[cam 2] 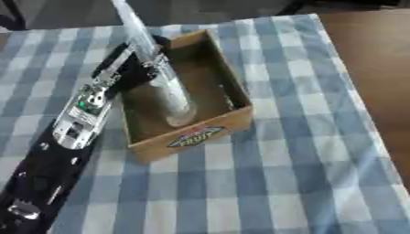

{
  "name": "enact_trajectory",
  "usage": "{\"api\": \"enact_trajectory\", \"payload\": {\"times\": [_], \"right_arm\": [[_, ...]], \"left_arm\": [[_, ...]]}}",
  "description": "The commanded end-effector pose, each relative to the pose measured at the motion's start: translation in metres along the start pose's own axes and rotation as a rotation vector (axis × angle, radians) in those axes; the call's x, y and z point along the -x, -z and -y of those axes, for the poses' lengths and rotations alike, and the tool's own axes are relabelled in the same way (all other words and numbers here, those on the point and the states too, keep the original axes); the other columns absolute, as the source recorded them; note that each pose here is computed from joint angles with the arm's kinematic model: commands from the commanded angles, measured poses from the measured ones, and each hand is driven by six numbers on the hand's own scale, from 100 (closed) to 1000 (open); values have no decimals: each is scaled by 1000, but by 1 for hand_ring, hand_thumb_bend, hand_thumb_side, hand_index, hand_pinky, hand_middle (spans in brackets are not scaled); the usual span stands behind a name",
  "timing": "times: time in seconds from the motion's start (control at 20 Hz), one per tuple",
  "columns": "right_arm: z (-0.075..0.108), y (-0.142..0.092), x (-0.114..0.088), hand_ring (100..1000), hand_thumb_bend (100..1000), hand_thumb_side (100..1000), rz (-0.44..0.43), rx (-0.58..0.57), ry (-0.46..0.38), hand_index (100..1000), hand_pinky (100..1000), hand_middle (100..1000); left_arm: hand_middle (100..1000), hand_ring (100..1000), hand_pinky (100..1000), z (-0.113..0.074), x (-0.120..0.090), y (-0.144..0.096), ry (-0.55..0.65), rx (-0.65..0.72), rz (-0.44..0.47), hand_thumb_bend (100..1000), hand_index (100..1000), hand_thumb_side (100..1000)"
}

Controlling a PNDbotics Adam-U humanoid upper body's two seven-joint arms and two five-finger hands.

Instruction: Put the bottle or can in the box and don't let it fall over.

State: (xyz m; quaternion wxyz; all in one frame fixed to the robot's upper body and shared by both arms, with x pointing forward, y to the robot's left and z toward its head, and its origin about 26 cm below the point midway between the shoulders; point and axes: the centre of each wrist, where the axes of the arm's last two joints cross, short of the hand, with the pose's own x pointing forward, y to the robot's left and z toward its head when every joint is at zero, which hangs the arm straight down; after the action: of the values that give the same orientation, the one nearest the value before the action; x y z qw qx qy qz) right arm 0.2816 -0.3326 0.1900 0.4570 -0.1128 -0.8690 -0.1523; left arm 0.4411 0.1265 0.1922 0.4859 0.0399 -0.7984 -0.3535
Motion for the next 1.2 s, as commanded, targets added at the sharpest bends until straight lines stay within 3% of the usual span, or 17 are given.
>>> {"api": "enact_trajectory", "payload": {"times": [0.05, 0.25, 0.75, 0.8, 0.85, 0.95, 1.2], "right_arm": [[2, 5, -10, 693, 295, 206, 40, -10, -19, 748, 739, 853], [3, 5, -10, 693, 294, 207, 40, -9, -21, 747, 739, 853], [4, 5, -11, 692, 292, 208, 40, -6, -29, 747, 739, 853], [4, 5, -11, 692, 292, 208, 40, -6, -30, 747, 739, 853], [5, 5, -11, 692, 291, 208, 40, -6, -32, 747, 739, 853], [5, 5, -11, 692, 290, 209, 40, -6, -34, 747, 739, 853], [6, 5, -11, 691, 288, 210, 39, -3, -39, 747, 739, 852]], "left_arm": [[831, 1000, 1000, -14, -3, -3, 37, -15, 0, 100, 813, 405], [828, 1000, 1000, -16, -1, -4, 41, -50, -35, 100, 805, 324], [832, 1000, 1000, -26, -9, -10, 62, -80, -25, 100, 817, 316], [836, 1000, 1000, -27, -10, -12, 67, -73, -19, 100, 828, 344], [833, 1000, 1000, -29, -11, -13, 73, -65, -13, 100, 827, 544], [829, 1000, 1000, -32, -12, -15, 92, -52, -11, 100, 829, 656], [816, 1000, 1000, -38, -12, -19, 155, -52, -33, 100, 816, 693]]}}
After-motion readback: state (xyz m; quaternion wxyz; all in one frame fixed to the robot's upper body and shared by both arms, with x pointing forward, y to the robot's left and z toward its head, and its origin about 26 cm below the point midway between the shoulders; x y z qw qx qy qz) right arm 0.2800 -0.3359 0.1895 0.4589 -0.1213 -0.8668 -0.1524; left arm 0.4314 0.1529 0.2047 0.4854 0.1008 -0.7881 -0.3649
